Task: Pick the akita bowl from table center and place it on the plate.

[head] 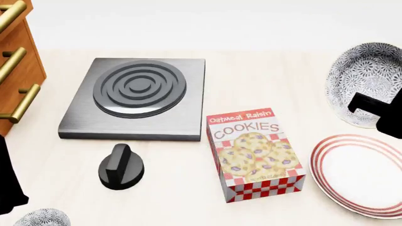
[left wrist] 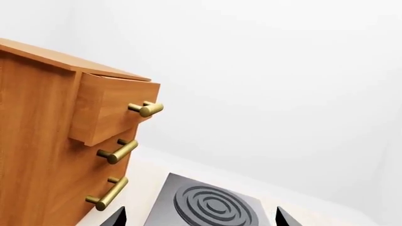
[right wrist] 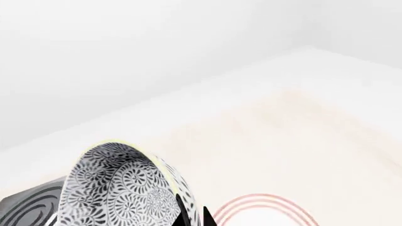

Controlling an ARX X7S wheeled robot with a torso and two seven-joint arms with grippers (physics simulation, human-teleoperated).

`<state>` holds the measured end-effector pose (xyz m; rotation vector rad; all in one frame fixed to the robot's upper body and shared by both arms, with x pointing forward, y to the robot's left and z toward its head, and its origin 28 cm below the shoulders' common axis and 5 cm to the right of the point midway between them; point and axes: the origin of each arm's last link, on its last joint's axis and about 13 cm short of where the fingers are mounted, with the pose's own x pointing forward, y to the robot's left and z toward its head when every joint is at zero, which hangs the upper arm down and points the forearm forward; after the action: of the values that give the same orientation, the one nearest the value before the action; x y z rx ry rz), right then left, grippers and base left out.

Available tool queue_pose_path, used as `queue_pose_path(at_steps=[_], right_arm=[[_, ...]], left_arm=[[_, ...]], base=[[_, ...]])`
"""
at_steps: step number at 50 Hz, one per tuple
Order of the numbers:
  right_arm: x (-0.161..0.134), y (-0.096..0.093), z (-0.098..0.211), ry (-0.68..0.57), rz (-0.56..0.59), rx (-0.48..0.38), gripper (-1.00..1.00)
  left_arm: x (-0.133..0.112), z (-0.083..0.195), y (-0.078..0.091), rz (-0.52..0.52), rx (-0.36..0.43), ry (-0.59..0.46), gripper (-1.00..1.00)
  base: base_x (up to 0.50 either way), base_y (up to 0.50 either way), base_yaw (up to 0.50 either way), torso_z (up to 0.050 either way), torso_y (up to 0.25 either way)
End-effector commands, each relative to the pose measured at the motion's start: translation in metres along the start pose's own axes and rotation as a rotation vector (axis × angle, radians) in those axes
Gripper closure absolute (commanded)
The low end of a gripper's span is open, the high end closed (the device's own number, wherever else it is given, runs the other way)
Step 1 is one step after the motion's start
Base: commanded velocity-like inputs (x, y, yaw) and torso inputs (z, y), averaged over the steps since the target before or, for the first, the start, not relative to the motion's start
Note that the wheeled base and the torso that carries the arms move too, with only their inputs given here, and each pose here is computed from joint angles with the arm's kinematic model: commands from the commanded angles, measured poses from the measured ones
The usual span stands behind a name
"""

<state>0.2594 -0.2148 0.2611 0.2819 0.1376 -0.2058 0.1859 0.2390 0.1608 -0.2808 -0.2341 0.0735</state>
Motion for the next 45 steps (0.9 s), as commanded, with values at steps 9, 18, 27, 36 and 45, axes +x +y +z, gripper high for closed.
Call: queue_pose_path(at_steps=[9, 18, 27, 36, 45], right_arm=[[0.003, -0.006, -0.008, 0.053, 0.033, 0.092, 1.0], [0.031, -0.026, 0.012, 0.401, 0.091, 0.612, 1.0], [0.049, -0.032, 0.013, 0.493, 0.009, 0.717, 1.0], [0.058, -0.031, 0.016, 0.556, -0.109, 0.696, 1.0], [0.06, -0.033, 0.02, 0.544, -0.18, 0.673, 1.0]], left_arm=[[0.001, 0.0, 0.0, 0.002, -0.001, -0.001, -1.0], [0.001, -0.003, 0.0, 0.009, -0.018, -0.046, -1.0], [0.001, -0.006, 0.003, 0.034, -0.015, -0.054, -1.0], [0.001, -0.006, 0.003, 0.041, -0.008, -0.05, -1.0], [0.002, -0.005, 0.003, 0.042, -0.006, -0.05, -1.0]], base=[[0.0, 0.0, 0.0, 0.0, 0.0], [0.0, 0.0, 0.0, 0.0, 0.0], [0.0, 0.0, 0.0, 0.0, 0.001], [0.0, 0.0, 0.0, 0.0, 0.0], [0.0, 0.0, 0.0, 0.0, 0.0]])
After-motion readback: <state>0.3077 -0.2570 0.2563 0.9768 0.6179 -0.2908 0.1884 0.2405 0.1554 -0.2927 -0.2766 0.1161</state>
